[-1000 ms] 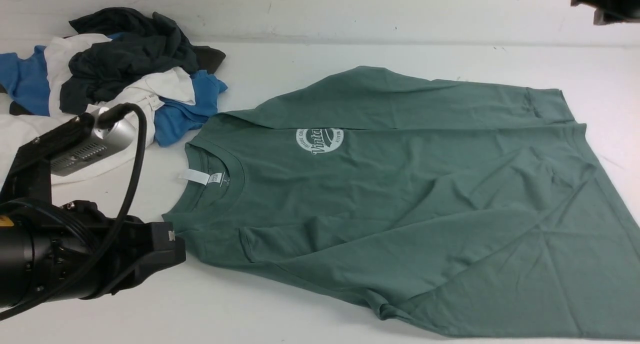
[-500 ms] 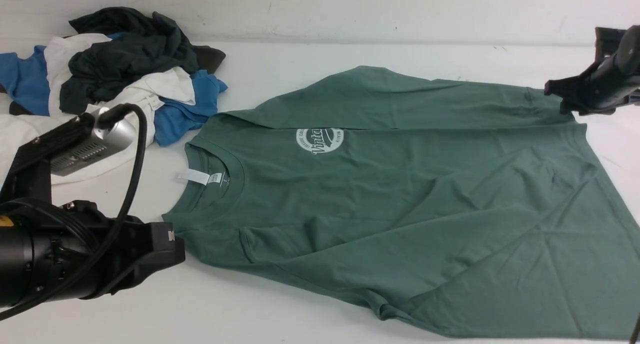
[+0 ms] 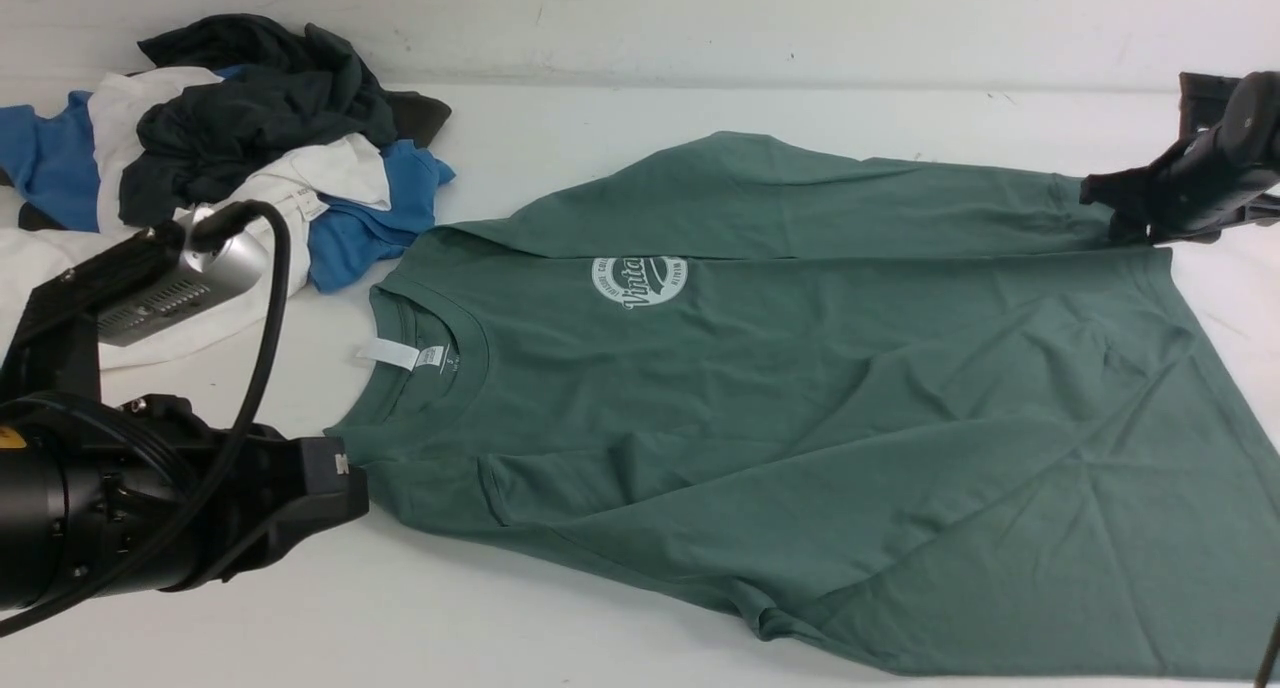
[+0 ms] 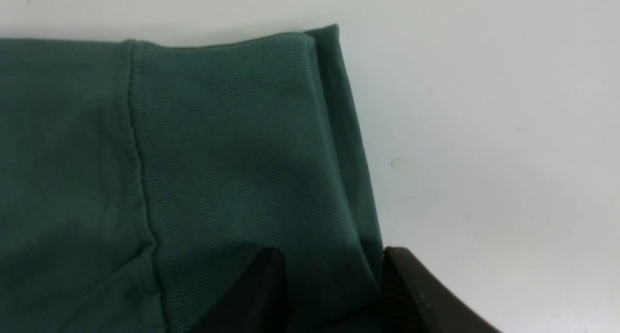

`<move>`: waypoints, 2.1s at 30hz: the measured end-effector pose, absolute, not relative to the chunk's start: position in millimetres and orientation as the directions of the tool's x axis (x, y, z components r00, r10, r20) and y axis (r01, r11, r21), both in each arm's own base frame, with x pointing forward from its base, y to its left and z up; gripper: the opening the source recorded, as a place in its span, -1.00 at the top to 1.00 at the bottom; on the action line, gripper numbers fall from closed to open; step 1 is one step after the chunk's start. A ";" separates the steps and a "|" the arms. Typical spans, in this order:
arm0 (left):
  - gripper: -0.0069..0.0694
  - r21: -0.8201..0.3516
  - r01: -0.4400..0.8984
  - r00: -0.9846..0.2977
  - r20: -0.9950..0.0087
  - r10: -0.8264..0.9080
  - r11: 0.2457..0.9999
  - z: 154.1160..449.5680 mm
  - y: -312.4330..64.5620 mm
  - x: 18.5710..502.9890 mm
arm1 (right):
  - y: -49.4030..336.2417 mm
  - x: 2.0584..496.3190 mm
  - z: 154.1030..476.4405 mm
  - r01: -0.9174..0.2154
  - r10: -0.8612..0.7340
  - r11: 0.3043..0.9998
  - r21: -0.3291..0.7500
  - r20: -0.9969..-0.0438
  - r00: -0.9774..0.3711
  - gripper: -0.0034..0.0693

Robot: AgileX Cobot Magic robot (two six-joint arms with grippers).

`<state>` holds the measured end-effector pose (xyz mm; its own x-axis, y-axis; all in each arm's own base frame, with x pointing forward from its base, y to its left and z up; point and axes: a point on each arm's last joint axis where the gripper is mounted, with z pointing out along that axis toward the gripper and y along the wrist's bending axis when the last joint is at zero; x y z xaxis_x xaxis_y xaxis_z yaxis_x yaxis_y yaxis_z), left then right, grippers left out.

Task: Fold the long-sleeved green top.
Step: Hold the cuff with your right arm as far away from the cuff, then drag and drop the cuff with your right arm onto the cuff closest to your right arm

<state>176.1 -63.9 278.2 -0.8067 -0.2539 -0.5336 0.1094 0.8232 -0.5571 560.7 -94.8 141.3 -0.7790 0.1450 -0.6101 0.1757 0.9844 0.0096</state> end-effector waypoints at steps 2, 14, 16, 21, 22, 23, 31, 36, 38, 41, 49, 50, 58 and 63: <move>0.82 -0.557 0.109 -0.806 -0.534 -0.254 0.823 278.3 -63.9 176.1 | -94.6 560.7 141.3 0.168 0.137 0.986 0.006 -0.610 -0.780 0.34; 0.82 -0.555 0.108 -0.800 -0.541 -0.259 0.824 278.6 -63.4 176.9 | -96.6 560.1 141.1 0.142 0.087 0.989 -0.043 -0.606 -0.791 0.80; 0.82 -0.555 0.108 -0.799 -0.542 -0.260 0.825 278.7 -63.4 177.1 | -96.8 560.0 141.1 0.139 0.082 0.989 -0.048 -0.605 -0.792 0.82; 0.82 -0.554 0.107 -0.796 -0.545 -0.263 0.825 278.9 -63.2 177.5 | -97.1 560.0 141.2 0.138 0.079 0.989 -0.053 -0.606 -0.792 0.82; 0.82 -0.554 0.107 -0.796 -0.546 -0.263 0.825 279.0 -63.1 177.5 | -97.3 560.0 141.7 0.137 0.076 0.989 -0.055 -0.606 -0.791 0.82; 0.82 -0.554 0.107 -0.795 -0.546 -0.264 0.826 279.0 -63.1 177.6 | -97.7 559.9 142.5 0.136 0.070 0.989 -0.063 -0.607 -0.792 0.82; 0.82 -0.553 0.106 -0.791 -0.551 -0.267 0.826 279.3 -62.8 178.1 | -101.6 562.2 166.1 0.136 0.034 0.984 -0.114 -0.627 -0.778 0.82; 0.82 -0.553 0.106 -0.790 -0.552 -0.268 0.827 279.3 -62.7 178.3 | -101.5 561.4 173.4 0.138 0.038 0.984 -0.112 -0.626 -0.779 0.82; 0.82 -0.553 0.105 -0.789 -0.552 -0.269 0.827 279.4 -62.7 178.3 | -100.9 559.9 174.7 0.139 0.045 0.985 -0.105 -0.615 -0.787 0.82; 0.82 -0.552 0.105 -0.787 -0.554 -0.270 0.827 279.5 -62.5 178.6 | -99.0 555.8 184.7 0.138 0.051 0.985 -0.101 -0.598 -0.800 0.82; 0.82 -0.548 0.092 -0.783 -0.556 -0.280 0.832 276.8 -61.9 183.2 | -84.6 527.2 262.9 0.162 0.089 0.984 -0.078 -0.575 -0.814 0.82; 0.82 -0.547 0.089 -0.784 -0.554 -0.280 0.832 276.1 -61.9 183.9 | -84.3 525.4 267.0 0.164 0.091 0.983 -0.076 -0.575 -0.813 0.82; 0.82 -0.508 0.062 -0.826 -0.510 -0.242 0.859 259.4 -62.0 197.6 | -77.6 477.6 338.6 0.208 0.140 0.977 -0.048 -0.593 -0.793 0.82; 0.82 -0.491 0.101 -0.806 -0.550 -0.218 0.865 270.4 -62.9 205.1 | -71.6 447.2 343.1 0.239 0.195 0.971 -0.011 -0.540 -0.819 0.82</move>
<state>205.1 -62.9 270.4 -0.8061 -0.2180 -0.5502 0.1015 0.8650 -0.4914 447.2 -71.6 343.1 -0.8186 0.1952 -0.5402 0.2386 0.9711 -0.0107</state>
